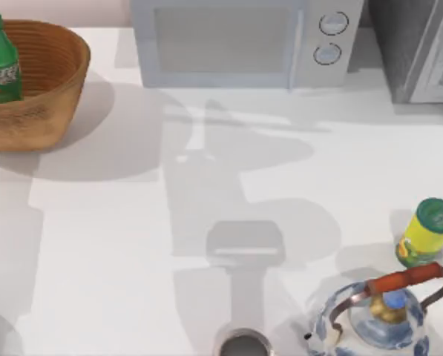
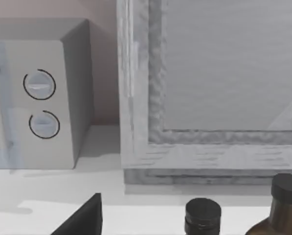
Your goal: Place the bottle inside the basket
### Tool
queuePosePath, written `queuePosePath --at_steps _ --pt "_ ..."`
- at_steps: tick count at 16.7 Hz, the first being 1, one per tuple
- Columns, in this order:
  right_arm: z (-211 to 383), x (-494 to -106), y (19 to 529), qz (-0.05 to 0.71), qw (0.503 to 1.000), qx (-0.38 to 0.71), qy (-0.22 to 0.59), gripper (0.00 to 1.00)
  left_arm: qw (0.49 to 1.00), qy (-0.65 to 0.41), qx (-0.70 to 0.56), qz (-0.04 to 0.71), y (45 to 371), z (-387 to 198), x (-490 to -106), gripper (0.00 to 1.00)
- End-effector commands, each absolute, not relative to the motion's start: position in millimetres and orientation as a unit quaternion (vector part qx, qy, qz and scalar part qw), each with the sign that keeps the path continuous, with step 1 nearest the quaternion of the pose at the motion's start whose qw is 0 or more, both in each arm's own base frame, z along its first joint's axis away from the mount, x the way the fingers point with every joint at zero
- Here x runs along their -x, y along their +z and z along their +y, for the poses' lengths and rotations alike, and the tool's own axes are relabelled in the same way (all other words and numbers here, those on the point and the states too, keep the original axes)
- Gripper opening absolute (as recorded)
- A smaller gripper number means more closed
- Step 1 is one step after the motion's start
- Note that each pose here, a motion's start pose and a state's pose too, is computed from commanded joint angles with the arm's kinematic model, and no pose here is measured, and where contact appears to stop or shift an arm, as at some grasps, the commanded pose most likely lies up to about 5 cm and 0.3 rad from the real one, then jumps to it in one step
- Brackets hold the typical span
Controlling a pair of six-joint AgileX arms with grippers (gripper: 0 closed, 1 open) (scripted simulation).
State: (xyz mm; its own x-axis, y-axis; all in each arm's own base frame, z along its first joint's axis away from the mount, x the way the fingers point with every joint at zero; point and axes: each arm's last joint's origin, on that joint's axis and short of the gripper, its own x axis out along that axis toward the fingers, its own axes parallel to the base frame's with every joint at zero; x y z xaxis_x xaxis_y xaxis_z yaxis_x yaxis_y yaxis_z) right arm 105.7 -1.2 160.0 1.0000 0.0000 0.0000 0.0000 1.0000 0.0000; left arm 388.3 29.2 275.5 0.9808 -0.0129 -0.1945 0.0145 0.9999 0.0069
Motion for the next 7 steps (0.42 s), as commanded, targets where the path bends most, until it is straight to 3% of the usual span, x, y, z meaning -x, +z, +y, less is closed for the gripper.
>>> queuePosePath --at_steps 2,7 --pt "-1.2 -105.7 160.0 0.0 1.0 0.0 0.0 1.0 0.995 -0.007 -0.004 0.098 275.5 29.2 -388.3 1.0" --pt "-1.2 -105.7 160.0 0.0 1.0 0.0 0.0 1.0 0.995 -0.007 -0.004 0.098 275.5 29.2 -388.3 1.0"
